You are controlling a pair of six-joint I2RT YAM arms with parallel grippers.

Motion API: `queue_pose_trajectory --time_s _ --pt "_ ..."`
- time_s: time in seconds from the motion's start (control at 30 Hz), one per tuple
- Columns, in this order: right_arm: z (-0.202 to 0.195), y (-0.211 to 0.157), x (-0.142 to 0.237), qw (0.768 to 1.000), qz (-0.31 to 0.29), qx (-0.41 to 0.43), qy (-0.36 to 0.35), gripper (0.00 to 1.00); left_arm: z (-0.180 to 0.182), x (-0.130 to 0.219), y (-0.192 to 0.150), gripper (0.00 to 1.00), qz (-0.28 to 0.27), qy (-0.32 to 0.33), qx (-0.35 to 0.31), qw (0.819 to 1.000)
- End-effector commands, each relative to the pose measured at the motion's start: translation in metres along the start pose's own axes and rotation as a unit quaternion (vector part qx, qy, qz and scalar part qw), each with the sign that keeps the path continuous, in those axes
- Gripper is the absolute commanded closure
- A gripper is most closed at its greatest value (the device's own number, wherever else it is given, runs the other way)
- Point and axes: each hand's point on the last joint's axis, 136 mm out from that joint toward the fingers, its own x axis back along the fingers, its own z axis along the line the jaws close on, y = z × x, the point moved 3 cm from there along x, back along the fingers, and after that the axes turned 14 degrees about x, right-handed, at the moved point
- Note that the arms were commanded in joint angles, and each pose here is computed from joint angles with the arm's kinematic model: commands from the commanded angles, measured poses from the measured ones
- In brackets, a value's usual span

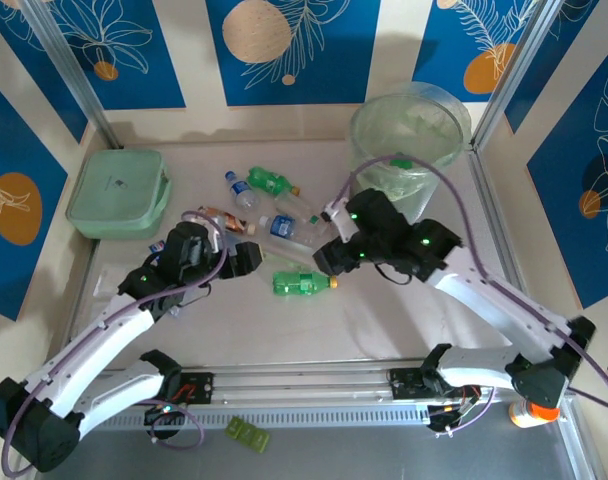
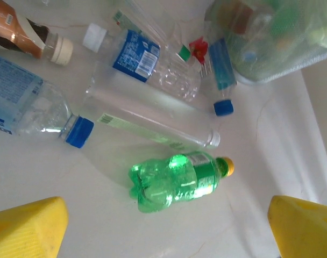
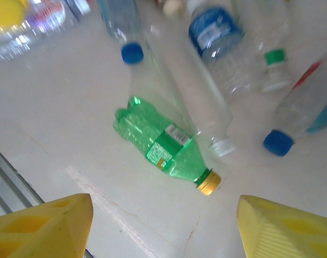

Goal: Put the plastic bottles in the bin

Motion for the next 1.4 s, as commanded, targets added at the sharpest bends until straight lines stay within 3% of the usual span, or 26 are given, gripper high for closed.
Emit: queue_pose_trajectory --time_s 0.0,0.23,0.4,0.5,0.87,1.37 --pt "0.011 0.001 -0.029 0.999 0.024 0.009 0.037 0.26 -0.008 0.002 0.01 0.05 -0.009 -0.034 0.028 0.999" --pt "0.024 0.004 -0.082 0.992 0.073 -0.002 0.108 0.24 -0.003 0.015 0.017 0.05 -0.022 -0.031 0.017 0.999" --pt "0.018 0.0 -0.114 0.988 0.107 -0.006 0.11 0.22 -0.005 0.018 0.018 0.05 -0.02 -0.034 0.007 0.999" --pt "0.014 -0.001 -0.126 0.987 0.119 0.0 0.104 0.16 -0.005 0.018 0.018 0.05 -0.02 -0.033 0.0 0.999" --pt "0.017 -0.01 -0.152 0.979 0.14 -0.012 0.146 0.02 -0.014 0.027 0.023 0.05 -0.022 -0.035 -0.027 0.999" --pt "0.042 -0.039 -0.154 0.968 0.17 -0.012 0.186 0.04 -0.024 0.032 0.028 0.05 -0.022 -0.041 -0.037 0.998"
